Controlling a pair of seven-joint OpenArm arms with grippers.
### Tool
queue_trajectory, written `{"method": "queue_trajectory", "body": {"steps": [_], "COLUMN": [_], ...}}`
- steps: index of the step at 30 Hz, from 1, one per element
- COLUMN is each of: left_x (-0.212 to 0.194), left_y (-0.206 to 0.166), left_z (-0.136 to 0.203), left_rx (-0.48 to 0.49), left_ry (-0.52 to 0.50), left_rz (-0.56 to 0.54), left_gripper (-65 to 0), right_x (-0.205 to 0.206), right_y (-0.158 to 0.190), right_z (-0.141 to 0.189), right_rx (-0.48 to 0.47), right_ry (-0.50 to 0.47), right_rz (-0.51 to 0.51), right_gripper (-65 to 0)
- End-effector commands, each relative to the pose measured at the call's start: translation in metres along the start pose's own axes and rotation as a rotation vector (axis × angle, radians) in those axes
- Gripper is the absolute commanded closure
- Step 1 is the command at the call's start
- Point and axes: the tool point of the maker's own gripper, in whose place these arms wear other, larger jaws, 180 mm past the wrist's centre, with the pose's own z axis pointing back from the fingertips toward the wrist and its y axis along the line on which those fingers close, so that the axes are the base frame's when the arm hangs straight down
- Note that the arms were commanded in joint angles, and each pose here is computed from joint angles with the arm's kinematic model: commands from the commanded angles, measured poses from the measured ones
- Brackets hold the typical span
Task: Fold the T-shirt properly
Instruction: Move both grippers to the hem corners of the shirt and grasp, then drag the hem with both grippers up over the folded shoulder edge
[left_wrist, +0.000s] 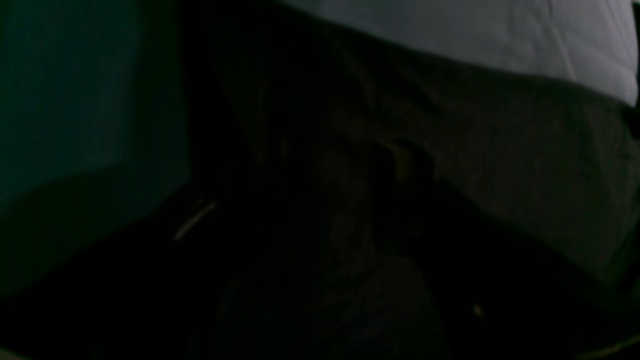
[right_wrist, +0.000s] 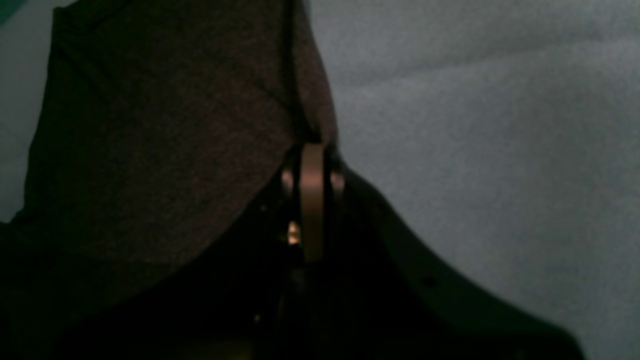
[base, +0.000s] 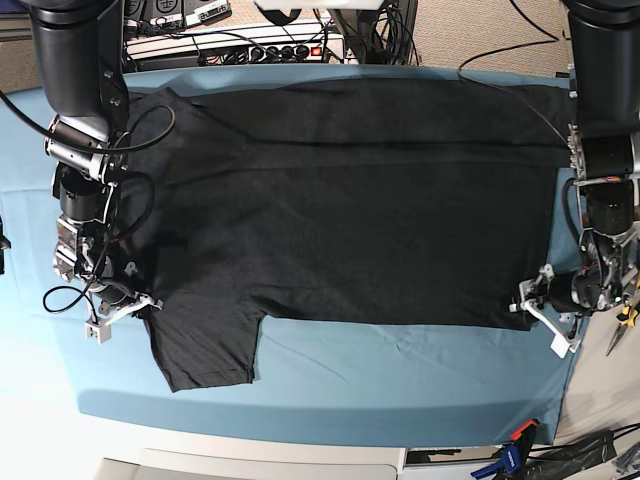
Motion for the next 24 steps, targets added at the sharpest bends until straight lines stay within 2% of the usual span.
{"method": "queue_trajectory", "body": {"steps": [1, 4, 9, 11, 13, 17, 22, 24], "left_x": [0.020, 0.023, 0.033, 0.041, 0.047, 0.053, 0.058, 0.057], "left_y": [-0.001, -0.002, -0.008, -0.010, -0.012, -0.013, -0.010, -0.011], "left_z": [0.009, 0.010, 0.013, 0.014, 0.016, 0.017, 0.025, 0.029], "left_rx": [0.003, 0.001, -0.015, -0.018, -0.020, -0.022, -0.016, -0.036], "left_ry": [-0.037, -0.045, -0.067, -0.089, -0.113, -0.137, -0.142, -0.136], "left_rz": [-0.017, -0.021, -0.040, -0.042, -0.043, -0.052, -0.062, -0.070], "left_gripper": [-32.7, -30.9, -23.5, -14.2, 0.0, 0.0, 0.0, 0.0], "right_x": [0.017, 0.017, 0.017, 0.017, 0.017, 0.023, 0.051, 0.056], "right_y": [-0.003, -0.003, -0.003, -0.003, -0.004, 0.000, 0.019, 0.017], "right_z": [0.004, 0.004, 0.004, 0.004, 0.004, 0.006, 0.022, 0.028], "right_rx": [-0.006, -0.006, -0.006, -0.006, -0.007, 0.017, 0.138, 0.129], "right_ry": [-0.019, -0.021, -0.022, -0.022, -0.022, -0.041, -0.109, -0.115], "right_rz": [0.014, 0.014, 0.014, 0.014, 0.014, 0.032, 0.160, 0.182], "right_gripper": [0.0, 0.0, 0.0, 0.0, 0.0, 0.0, 0.0, 0.0]}}
